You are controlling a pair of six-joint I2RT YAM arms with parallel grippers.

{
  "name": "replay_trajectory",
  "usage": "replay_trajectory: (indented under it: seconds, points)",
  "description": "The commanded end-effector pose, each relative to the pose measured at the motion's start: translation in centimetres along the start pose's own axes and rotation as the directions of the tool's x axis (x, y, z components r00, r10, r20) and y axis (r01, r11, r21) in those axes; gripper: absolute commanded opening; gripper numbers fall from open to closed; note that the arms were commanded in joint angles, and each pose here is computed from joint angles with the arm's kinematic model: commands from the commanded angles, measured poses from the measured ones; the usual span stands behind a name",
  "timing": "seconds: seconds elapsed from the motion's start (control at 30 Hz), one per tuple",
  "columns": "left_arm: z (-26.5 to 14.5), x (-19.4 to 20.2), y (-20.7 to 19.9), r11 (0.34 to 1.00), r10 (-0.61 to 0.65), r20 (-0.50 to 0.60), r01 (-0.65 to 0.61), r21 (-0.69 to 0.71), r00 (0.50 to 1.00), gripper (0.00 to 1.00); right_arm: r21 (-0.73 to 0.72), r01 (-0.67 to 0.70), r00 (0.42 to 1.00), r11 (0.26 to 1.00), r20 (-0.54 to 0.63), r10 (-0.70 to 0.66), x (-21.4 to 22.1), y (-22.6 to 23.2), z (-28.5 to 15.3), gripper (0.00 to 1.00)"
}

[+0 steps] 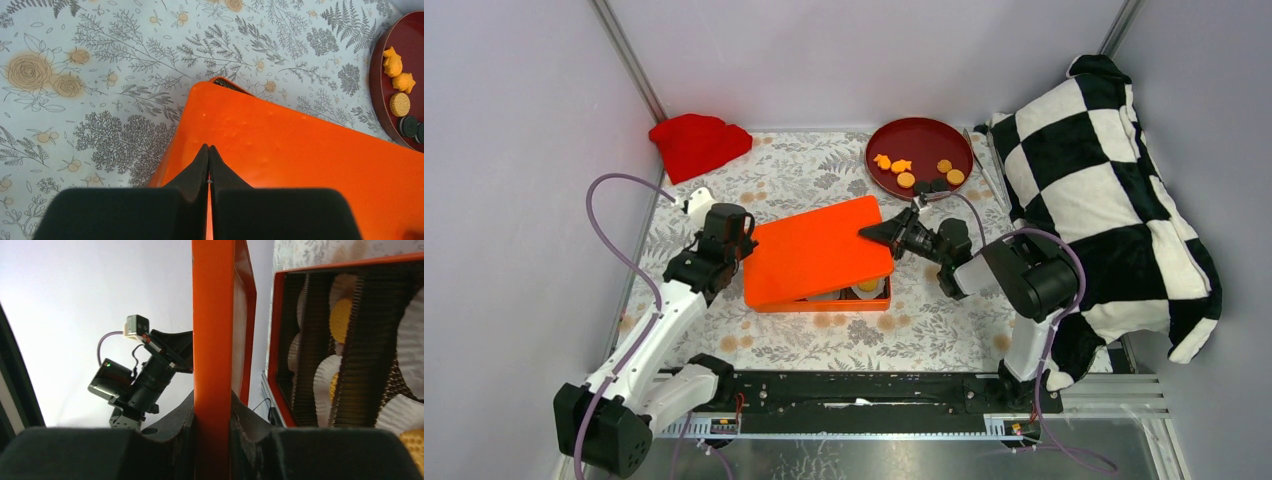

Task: Pack the cookies

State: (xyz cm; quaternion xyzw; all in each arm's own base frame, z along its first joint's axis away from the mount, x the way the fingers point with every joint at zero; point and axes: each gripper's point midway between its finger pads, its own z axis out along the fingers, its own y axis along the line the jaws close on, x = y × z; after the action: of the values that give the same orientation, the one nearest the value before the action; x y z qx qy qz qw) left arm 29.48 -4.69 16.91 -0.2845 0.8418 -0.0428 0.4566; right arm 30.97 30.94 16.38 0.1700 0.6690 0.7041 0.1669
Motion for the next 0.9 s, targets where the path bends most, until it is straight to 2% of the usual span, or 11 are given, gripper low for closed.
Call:
replay_trajectory:
  seconds: [0.0,0.2,0.4,0.6,0.87]
  points:
    - [-0.4,0.1,0.6,1.000,-0.016,0.020,0.016,-0.006,1.000,0.00,-0.104,0.127,0.992,0.986,0.016,-0.126,0.2,2.0,1.5,0.00]
    - [-0.6,0.6,0.9,1.000,-0.012,0.011,0.012,-0.002,1.000,0.00,-0.051,0.166,0.984,0.985,0.082,-0.161,-1.1,-0.5,2.4,0.00]
    - [-0.6,1.4,1.5,1.000,-0.012,0.002,0.012,-0.001,1.000,0.00,0.072,0.237,0.959,0.969,0.142,-0.245,-1.8,-2.6,2.5,0.00]
    - [-0.7,1.9,1.4,1.000,-0.016,-0.012,0.016,0.017,1.000,0.00,0.079,0.213,0.963,0.974,0.153,-0.223,-1.4,-2.7,1.8,0.00]
    - [-0.3,5.1,-0.9,0.988,0.005,-0.077,0.007,0.151,0.997,0.00,0.162,0.207,0.957,0.965,0.170,-0.234,-0.9,-4.0,-0.5,0.00]
